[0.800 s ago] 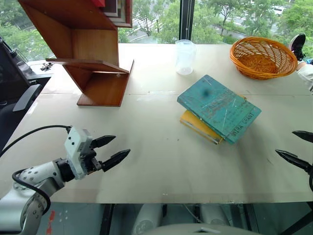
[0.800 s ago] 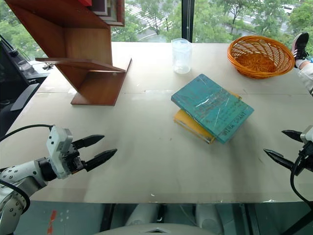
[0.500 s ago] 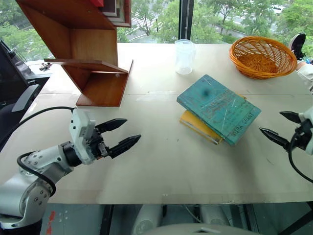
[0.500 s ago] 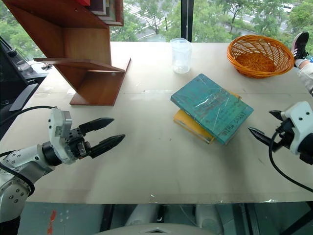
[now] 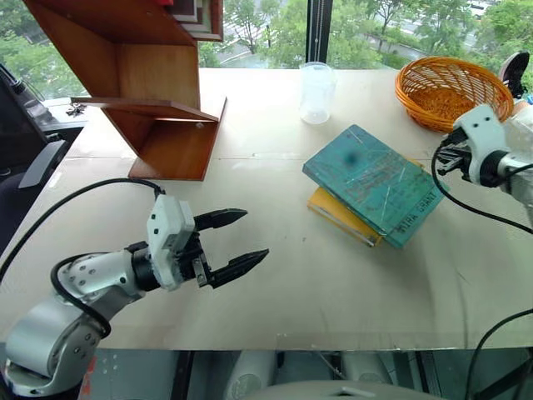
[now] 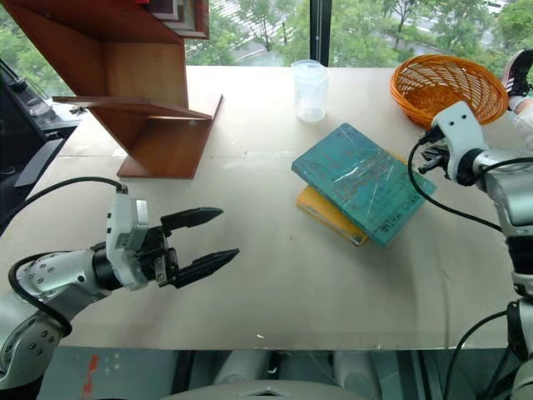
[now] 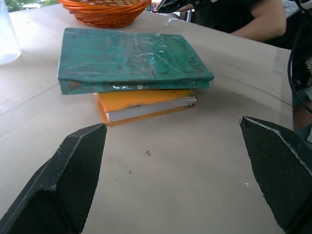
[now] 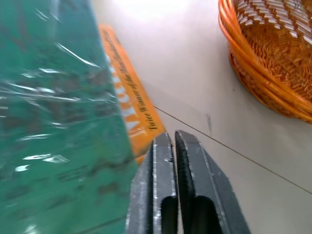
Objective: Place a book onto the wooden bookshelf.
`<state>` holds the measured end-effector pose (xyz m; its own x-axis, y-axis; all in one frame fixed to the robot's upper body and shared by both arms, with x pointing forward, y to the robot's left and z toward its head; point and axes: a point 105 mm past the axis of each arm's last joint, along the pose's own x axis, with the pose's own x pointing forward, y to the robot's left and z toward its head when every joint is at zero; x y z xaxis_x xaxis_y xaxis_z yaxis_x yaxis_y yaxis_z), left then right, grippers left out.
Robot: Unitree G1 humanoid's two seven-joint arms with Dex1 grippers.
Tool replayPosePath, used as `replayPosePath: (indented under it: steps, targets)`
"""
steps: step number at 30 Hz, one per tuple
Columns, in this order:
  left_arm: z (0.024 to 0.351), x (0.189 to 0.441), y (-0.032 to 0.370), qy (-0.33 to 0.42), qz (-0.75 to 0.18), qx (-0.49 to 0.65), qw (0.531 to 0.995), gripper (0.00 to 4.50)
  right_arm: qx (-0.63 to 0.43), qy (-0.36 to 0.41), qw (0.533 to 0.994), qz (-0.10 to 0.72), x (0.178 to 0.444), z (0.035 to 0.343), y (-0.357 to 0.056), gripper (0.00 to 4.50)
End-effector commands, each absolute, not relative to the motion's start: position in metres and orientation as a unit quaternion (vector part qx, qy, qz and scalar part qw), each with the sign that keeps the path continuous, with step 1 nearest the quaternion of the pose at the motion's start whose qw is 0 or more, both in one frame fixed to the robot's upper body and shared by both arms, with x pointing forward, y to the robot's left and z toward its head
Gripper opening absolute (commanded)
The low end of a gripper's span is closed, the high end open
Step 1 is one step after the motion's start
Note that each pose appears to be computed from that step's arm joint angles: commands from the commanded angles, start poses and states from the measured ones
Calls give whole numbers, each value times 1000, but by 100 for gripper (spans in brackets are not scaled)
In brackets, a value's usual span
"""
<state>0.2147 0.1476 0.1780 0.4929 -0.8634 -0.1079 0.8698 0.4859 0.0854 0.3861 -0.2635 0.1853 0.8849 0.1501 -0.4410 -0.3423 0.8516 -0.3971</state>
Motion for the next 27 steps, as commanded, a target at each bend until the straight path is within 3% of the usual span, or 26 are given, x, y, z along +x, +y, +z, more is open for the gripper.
replayPosePath:
  steps: [1,6,12,27]
  targets:
    - [187,210,145,-4,-493,87,866,450,-277,216,929,114,392,188,-286,3]
    - [181,205,146,0,-477,79,875,450,-269,242,925,115,375,193,-306,3]
    - [180,204,145,0,-474,74,878,450,-248,278,918,138,356,168,-306,3]
    - [175,209,150,12,-455,64,888,450,-200,251,914,249,349,157,-213,3]
